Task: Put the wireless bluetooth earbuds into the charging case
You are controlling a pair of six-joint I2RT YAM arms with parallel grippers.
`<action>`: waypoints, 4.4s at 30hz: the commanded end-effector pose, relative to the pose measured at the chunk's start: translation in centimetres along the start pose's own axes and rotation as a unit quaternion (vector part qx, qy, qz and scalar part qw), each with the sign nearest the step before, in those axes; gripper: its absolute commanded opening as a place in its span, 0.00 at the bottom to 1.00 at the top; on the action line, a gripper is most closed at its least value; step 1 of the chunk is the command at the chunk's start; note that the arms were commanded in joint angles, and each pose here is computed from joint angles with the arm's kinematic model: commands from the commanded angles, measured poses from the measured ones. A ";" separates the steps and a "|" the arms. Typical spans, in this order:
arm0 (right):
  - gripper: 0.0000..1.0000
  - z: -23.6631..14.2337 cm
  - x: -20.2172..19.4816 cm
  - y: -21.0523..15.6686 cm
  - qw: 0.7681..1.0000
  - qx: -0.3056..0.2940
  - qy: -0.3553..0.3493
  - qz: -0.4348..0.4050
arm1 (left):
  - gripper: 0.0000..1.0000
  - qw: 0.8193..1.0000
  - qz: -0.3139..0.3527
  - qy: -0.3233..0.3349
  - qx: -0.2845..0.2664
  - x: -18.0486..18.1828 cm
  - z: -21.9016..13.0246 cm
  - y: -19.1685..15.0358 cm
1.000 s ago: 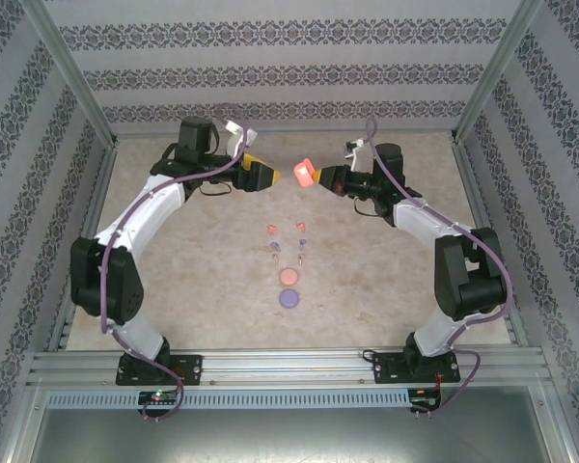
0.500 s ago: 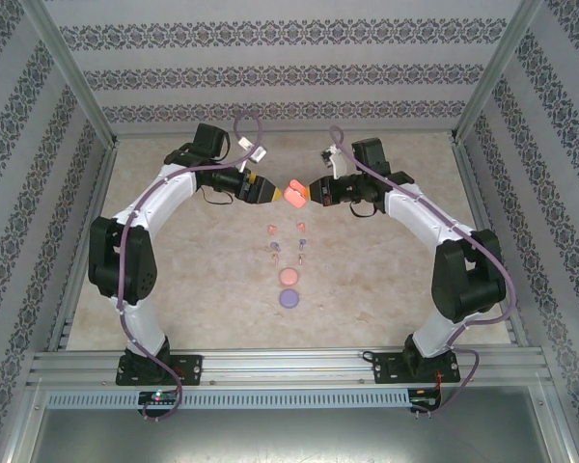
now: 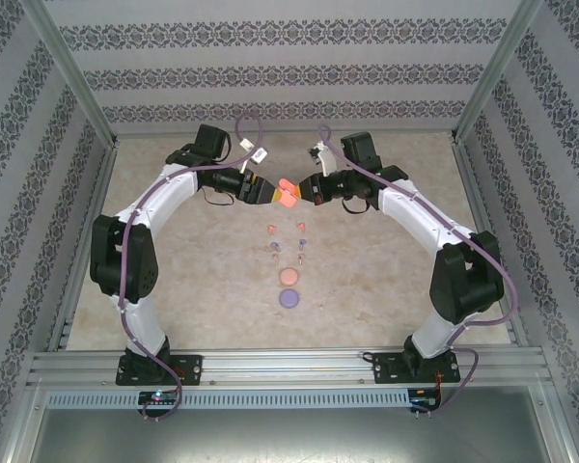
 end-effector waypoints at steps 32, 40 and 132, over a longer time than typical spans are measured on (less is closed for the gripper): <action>0.00 1.2 1.7 1.1 1.000 0.005 0.027 -0.011 | 0.45 0.997 0.015 -0.073 -0.001 -2.0 1.3 0.9; 0.00 1.2 1.6 1.3 1.000 0.001 0.024 -0.013 | 0.41 0.997 0.013 -0.079 0.002 -2.2 1.5 0.8; 0.84 1.9 -4.0 -4.1 0.945 -0.073 -0.287 0.136 | 0.00 0.843 0.175 0.402 -0.312 5.5 -5.7 2.0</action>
Point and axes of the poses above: each hand's point on the last joint's axis, 136 mm out from that joint toward the fingers, its own z axis out along the fingers, its own x axis along the line the jaws close on, y = z × x, the point moved 1 cm from there along -z, back along the fingers, and after that the axes turned 11 degrees about z, right-handed, at the moved point
